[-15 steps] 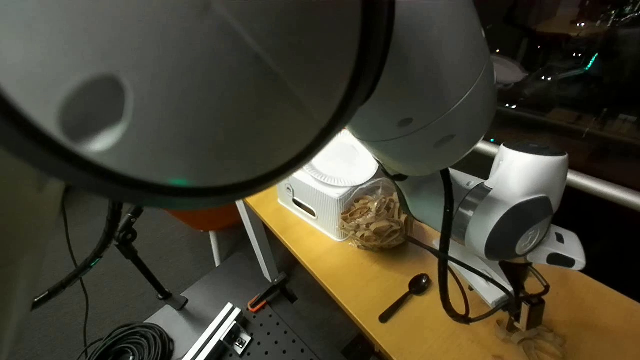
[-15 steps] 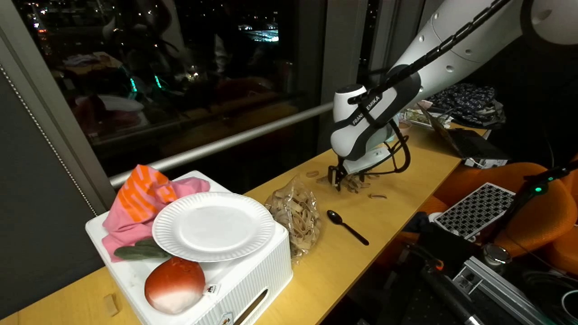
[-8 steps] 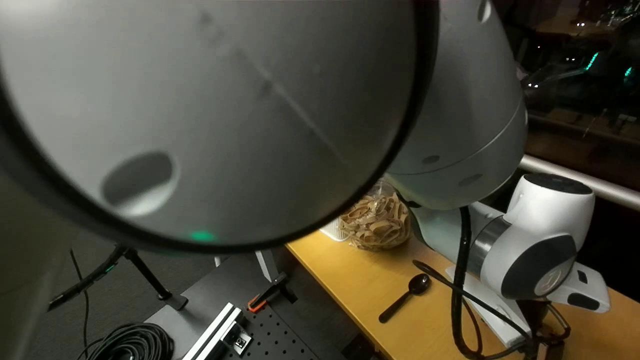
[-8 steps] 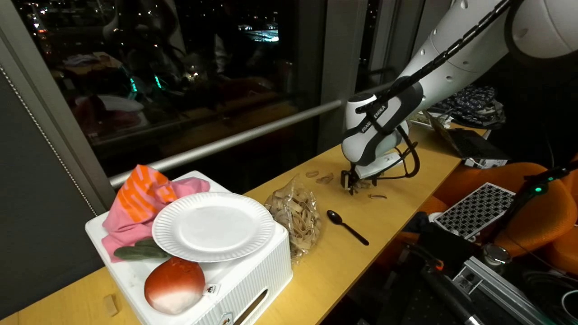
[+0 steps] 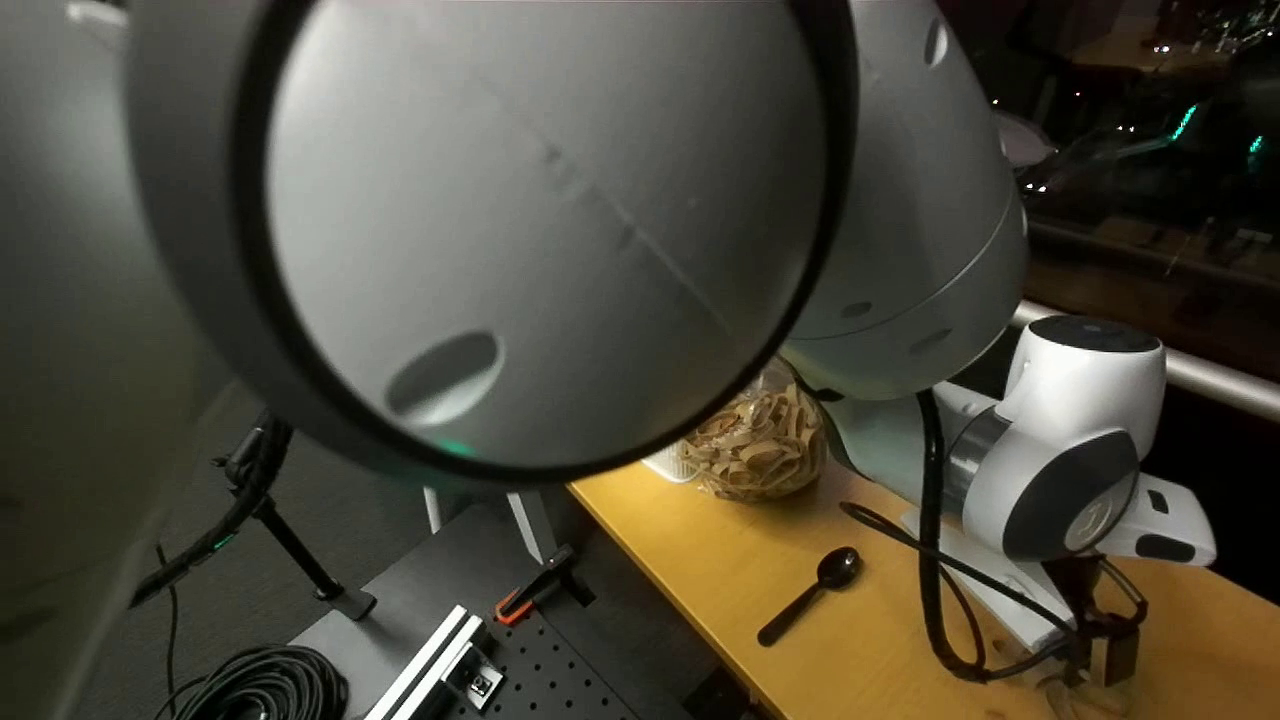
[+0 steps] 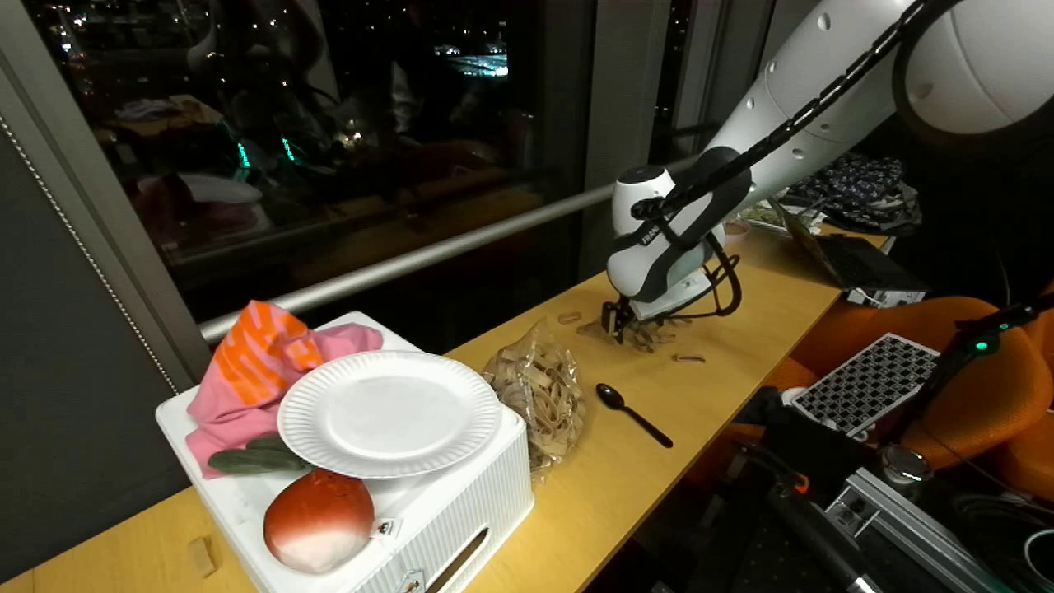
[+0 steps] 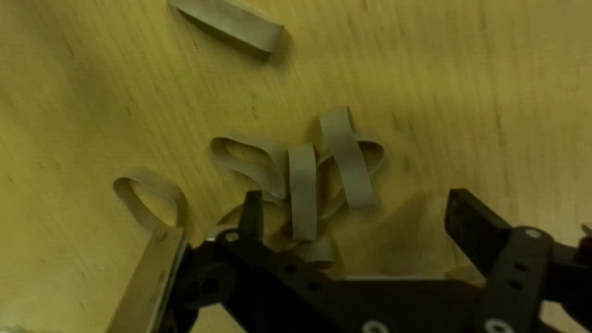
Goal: Pick up some rubber bands on the table and put them in the plastic bag
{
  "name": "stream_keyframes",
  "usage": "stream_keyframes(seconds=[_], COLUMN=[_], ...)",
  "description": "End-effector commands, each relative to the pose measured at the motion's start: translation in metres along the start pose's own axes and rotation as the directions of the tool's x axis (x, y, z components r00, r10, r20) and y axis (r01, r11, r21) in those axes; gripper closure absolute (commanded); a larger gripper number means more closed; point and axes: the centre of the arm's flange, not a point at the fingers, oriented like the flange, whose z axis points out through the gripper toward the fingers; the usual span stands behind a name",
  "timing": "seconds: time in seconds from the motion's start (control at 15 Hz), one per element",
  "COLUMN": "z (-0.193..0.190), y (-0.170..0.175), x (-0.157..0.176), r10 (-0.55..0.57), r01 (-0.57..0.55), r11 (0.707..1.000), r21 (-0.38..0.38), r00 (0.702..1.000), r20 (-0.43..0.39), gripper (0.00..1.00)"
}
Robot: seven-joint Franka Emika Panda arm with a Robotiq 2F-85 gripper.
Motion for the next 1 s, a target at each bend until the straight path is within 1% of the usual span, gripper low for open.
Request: stream_keyframes(seconds=[0.0,0.27,0.47,0.53,0.6,0.67,0.87,0.93], z=[0.013,0.030,0.031,0.032,0.031,0.032,0.033,0.031], y=[-0.003,0.008,0.013,0.014,0.015,0.016,0.018,0.018], x=[0.008,-0.003,-0.005,-0.005,-0.006,-0.007,-0.011,-0.013], r10=[-0.029,-0.013,-0.003,-0.001,0.002,0.005,0.012,0.016], r01=[0.029,0.013,0.003,0.001,-0.002,-0.005,-0.012,-0.016], r11=[1.000,1.000,1.000,1.000,1.000,1.000,1.000,1.000], r21=[-0.006,-0.010,-0.010,-0.009,-0.009,-0.005,0.000,0.001], r00=[0.999,1.000,1.000,1.000,1.000,1.000,1.000,1.000], r20=[-0.022,0.006,0.005,0.005,0.005,0.005,0.008,0.007], gripper=[0.00,0.00,0.01,0.26,0.26,0.28,0.51,0.60])
